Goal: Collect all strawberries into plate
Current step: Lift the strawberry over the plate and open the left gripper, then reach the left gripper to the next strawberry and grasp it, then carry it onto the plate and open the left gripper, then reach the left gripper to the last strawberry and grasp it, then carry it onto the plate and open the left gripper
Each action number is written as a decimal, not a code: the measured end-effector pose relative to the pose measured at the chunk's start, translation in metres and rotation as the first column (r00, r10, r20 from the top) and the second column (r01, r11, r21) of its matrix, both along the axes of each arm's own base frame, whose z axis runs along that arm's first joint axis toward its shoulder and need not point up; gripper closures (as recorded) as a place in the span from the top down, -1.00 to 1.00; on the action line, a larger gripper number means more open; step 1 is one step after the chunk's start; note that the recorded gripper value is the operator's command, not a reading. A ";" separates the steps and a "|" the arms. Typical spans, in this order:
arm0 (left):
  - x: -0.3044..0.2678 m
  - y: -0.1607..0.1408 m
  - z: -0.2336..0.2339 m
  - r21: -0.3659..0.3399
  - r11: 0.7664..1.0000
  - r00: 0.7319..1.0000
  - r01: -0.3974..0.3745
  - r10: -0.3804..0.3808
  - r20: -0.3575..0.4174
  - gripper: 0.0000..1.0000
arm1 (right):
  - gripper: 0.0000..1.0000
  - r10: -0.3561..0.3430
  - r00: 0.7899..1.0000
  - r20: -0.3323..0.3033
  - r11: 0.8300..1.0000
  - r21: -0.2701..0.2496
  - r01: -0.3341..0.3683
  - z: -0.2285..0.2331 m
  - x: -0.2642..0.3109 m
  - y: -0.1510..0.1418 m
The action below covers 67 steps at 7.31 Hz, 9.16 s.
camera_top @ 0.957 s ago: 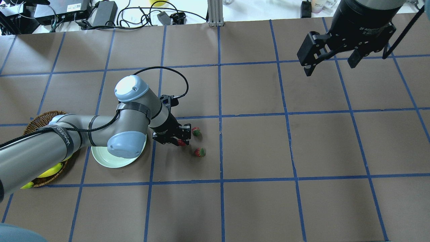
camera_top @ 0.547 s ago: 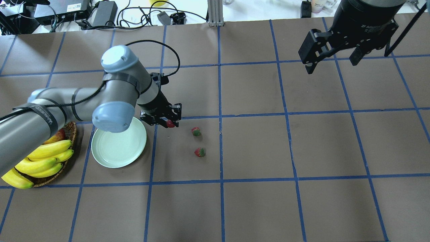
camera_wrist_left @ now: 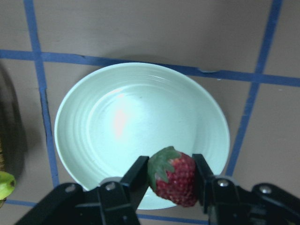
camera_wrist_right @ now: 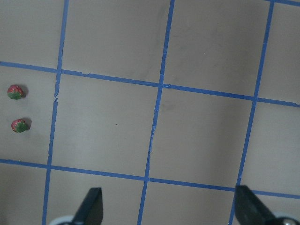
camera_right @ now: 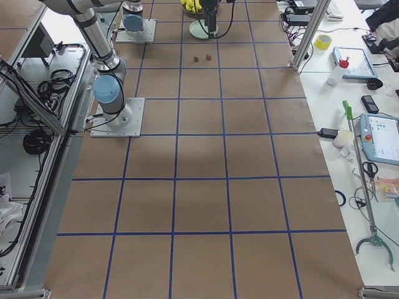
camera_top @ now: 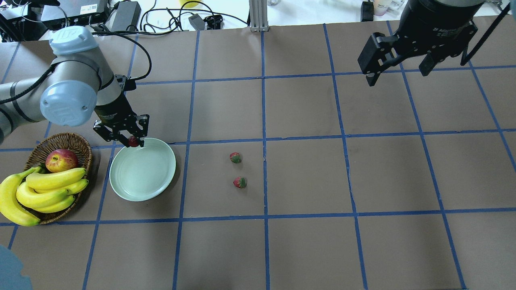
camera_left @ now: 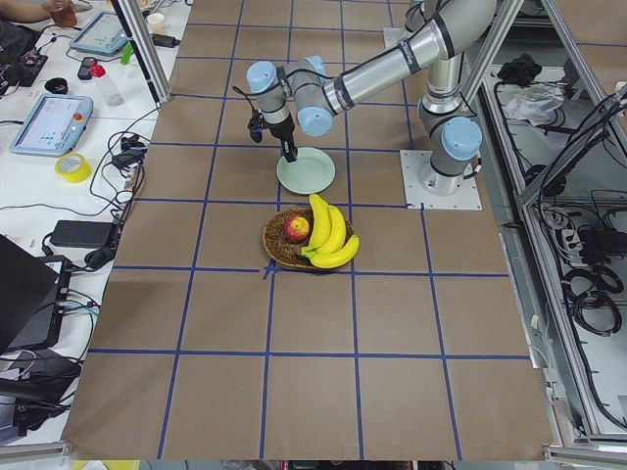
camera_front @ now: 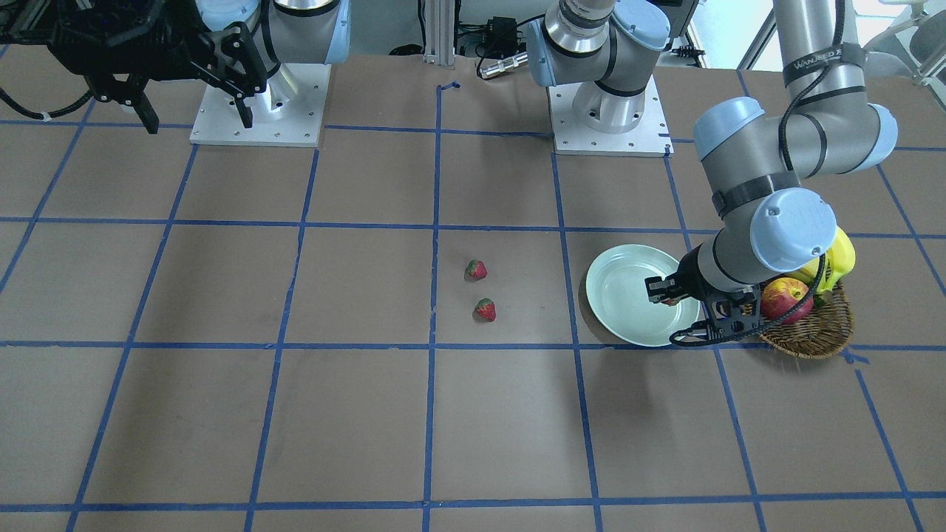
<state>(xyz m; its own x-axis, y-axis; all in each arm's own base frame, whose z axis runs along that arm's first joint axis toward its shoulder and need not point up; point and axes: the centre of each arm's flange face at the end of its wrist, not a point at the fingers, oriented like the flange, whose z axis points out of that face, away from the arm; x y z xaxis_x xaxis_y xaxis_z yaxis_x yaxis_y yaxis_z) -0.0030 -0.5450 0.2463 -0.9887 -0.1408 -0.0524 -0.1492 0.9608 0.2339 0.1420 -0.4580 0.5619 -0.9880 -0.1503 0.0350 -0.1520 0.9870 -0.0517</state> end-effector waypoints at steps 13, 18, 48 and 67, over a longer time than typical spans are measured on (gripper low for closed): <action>-0.148 -0.010 0.008 -0.179 0.983 0.989 -0.036 0.010 -0.146 1.00 | 1.00 0.002 1.000 0.001 1.000 0.004 -0.002 -0.003 0.001 0.000; -0.225 0.018 -0.061 -0.109 0.985 0.964 -0.134 0.104 -0.247 1.00 | 1.00 0.002 1.000 0.000 1.000 0.003 -0.002 -0.002 0.000 0.000; -0.278 0.073 -0.035 -0.003 0.914 0.914 -0.406 0.406 -0.028 0.91 | 1.00 -0.001 1.000 0.001 1.000 0.003 0.001 -0.002 0.000 0.000; -0.071 0.005 -0.016 0.000 0.969 0.964 -0.246 0.245 0.103 -1.00 | 1.00 -0.001 1.000 0.005 1.000 0.006 0.001 -0.003 0.001 0.000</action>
